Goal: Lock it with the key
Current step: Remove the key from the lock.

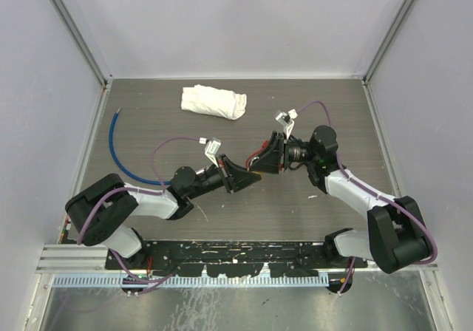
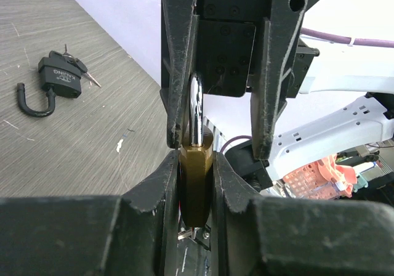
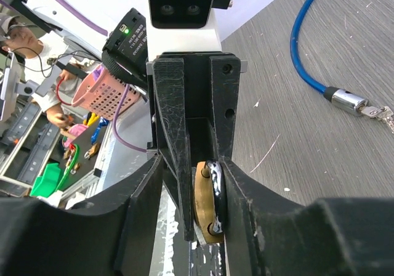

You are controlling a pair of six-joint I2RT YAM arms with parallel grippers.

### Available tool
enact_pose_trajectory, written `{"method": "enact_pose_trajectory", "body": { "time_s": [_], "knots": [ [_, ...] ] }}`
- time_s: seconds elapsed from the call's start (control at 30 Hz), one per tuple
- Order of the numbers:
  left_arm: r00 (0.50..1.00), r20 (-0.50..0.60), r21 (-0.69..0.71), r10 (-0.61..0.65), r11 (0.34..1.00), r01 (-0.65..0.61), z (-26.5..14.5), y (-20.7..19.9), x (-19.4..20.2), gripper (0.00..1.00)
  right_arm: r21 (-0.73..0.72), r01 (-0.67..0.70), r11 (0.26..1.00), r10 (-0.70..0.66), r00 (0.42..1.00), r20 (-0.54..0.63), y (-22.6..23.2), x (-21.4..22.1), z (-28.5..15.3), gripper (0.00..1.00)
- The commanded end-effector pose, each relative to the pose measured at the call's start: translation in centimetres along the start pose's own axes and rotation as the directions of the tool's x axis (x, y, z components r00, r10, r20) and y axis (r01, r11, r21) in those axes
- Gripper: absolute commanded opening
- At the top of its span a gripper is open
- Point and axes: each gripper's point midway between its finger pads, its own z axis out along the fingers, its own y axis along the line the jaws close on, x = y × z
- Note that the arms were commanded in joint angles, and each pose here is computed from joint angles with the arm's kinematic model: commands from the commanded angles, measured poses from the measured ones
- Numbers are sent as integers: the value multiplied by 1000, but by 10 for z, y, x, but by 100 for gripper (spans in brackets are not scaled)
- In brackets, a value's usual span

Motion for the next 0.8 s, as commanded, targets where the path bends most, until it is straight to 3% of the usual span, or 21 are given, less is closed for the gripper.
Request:
{"method": "enact_pose_trajectory", "body": {
  "time_s": [0.0,0.1,0.37,0.43,0.6,0.77],
  "knots": [
    [993,105,122,52,990,-64,7,-35,-31,0,-33,82,996,-81,997,18,13,-16,2,41],
    [993,103,113,50,992,-62,6,-32,-29,0,-30,87,996,-86,996,22,13,-16,2,23],
    [995,93,107,44,993,-54,6,-29,-25,4,-27,75,997,-74,997,21,11,-14,2,1],
    [996,87,103,36,994,-45,4,-27,-23,13,-29,77,997,-76,997,19,12,-14,1,1],
    [998,63,98,20,995,-26,-1,-25,-16,45,-28,87,996,-86,996,23,13,-16,-1,1],
    [999,37,59,30,998,-32,-13,-14,-3,63,-29,88,996,-87,996,22,13,-17,-2,1]
  ]
}}
